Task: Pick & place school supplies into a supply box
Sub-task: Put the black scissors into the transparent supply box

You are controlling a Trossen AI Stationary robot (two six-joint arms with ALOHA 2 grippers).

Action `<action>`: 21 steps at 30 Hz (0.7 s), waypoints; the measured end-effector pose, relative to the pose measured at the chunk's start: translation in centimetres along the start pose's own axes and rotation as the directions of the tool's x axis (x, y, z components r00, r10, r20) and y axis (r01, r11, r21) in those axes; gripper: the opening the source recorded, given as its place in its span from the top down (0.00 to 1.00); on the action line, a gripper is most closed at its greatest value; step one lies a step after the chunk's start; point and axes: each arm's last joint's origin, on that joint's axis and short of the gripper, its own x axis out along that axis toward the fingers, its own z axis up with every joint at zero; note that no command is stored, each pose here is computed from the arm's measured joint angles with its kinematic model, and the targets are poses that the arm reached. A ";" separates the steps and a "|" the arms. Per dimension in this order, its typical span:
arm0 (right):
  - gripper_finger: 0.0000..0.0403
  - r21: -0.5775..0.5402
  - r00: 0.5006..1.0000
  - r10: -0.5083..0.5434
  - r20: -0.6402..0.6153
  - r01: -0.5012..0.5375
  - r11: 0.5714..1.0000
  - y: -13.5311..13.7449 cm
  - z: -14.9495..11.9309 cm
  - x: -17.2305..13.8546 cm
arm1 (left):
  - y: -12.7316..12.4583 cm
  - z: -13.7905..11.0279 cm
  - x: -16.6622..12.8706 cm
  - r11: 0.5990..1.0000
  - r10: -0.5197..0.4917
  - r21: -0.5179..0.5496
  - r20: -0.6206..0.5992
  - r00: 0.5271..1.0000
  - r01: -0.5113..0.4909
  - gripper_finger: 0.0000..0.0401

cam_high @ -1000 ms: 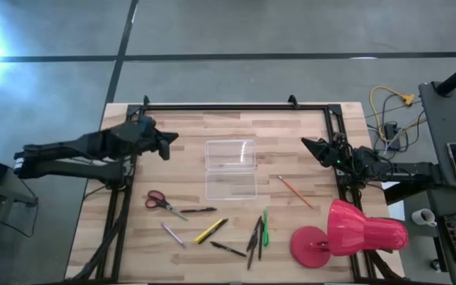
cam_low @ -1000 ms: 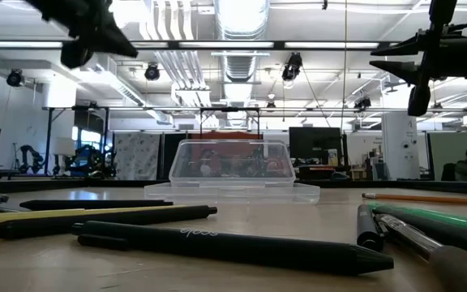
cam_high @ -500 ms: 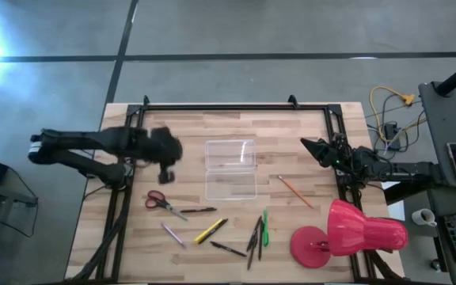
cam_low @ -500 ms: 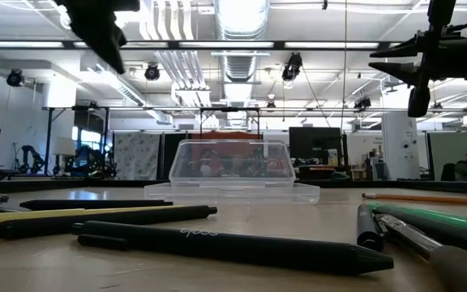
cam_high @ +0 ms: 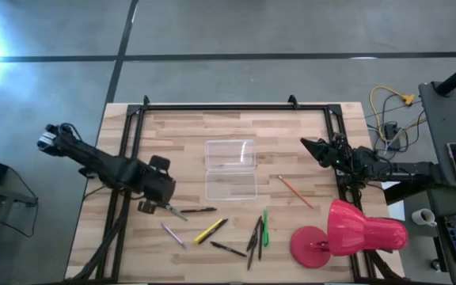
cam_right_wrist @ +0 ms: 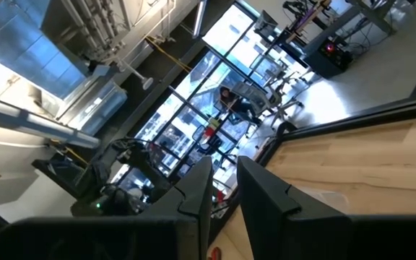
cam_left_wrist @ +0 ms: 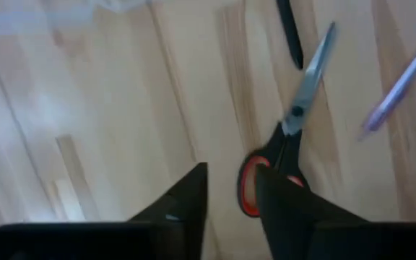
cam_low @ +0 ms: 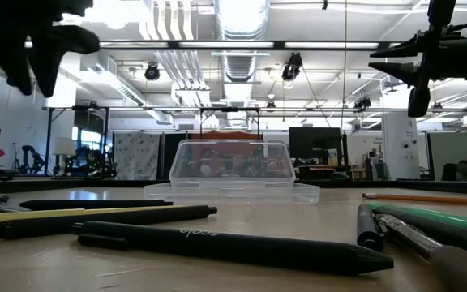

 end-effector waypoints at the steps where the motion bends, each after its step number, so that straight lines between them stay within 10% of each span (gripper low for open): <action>1: 0.85 0.000 1.000 -0.001 -0.001 0.001 1.000 0.0 0.0 0.0 | -0.3 -0.2 0.2 1.000 0.000 0.005 -0.011 1.000 0.000 0.69; 9: 0.85 -0.007 1.000 -0.014 -0.012 0.014 1.000 -0.1 -0.1 0.0 | -1.7 -2.3 3.1 0.998 -0.050 0.031 -0.146 0.988 0.055 0.51; 21: 0.85 -0.001 0.999 -0.028 -0.023 0.028 1.000 -0.3 -0.2 0.0 | -2.7 -4.3 6.3 0.993 -0.095 0.046 -0.220 0.971 0.107 0.56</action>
